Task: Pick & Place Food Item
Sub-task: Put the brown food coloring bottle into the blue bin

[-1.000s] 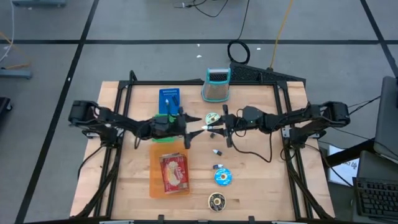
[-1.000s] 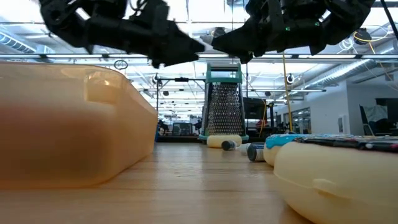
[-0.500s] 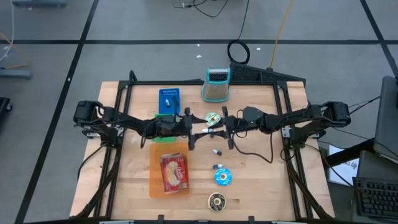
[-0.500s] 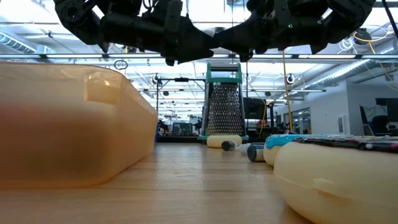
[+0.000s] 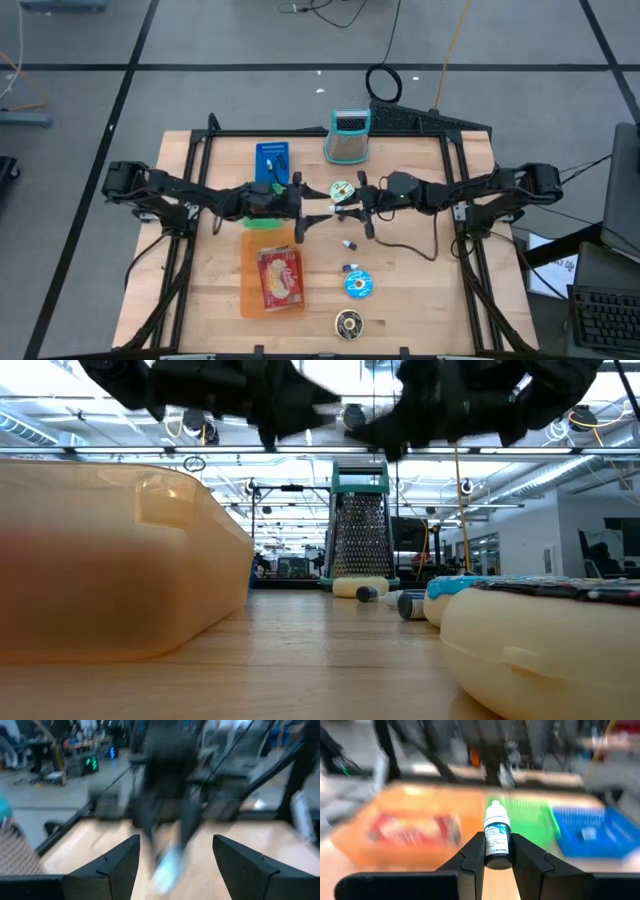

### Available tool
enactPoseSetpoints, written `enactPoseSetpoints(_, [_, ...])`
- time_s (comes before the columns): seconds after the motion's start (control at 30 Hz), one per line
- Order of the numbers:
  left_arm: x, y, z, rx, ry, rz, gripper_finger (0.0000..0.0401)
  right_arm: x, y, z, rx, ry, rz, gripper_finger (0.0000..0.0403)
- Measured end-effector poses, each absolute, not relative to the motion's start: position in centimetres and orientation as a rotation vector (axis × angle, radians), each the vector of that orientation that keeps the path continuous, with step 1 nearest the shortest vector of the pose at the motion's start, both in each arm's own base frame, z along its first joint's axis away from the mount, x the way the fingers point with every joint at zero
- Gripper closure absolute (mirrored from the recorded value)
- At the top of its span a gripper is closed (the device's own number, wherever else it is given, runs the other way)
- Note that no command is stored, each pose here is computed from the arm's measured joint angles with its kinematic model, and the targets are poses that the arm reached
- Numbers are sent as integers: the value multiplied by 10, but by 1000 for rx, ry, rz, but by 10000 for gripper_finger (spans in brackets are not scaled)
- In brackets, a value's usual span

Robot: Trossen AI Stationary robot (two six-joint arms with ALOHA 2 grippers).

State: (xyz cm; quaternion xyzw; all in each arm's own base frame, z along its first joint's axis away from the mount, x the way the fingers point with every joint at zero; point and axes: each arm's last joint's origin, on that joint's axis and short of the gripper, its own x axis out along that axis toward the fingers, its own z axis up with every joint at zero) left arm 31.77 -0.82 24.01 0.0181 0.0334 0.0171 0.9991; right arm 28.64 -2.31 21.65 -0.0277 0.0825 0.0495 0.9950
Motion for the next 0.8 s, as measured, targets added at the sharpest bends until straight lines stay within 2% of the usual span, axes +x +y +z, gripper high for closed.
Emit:
enactPoseSetpoints(0.27, [317, -18, 242, 45, 45, -40, 148, 286, -27, 216, -67, 166, 72, 331])
enactPoseSetpoints(0.8, [317, -15, 237, 62, 84, 45, 148, 287, -19, 222, -31, 114, 103, 336])
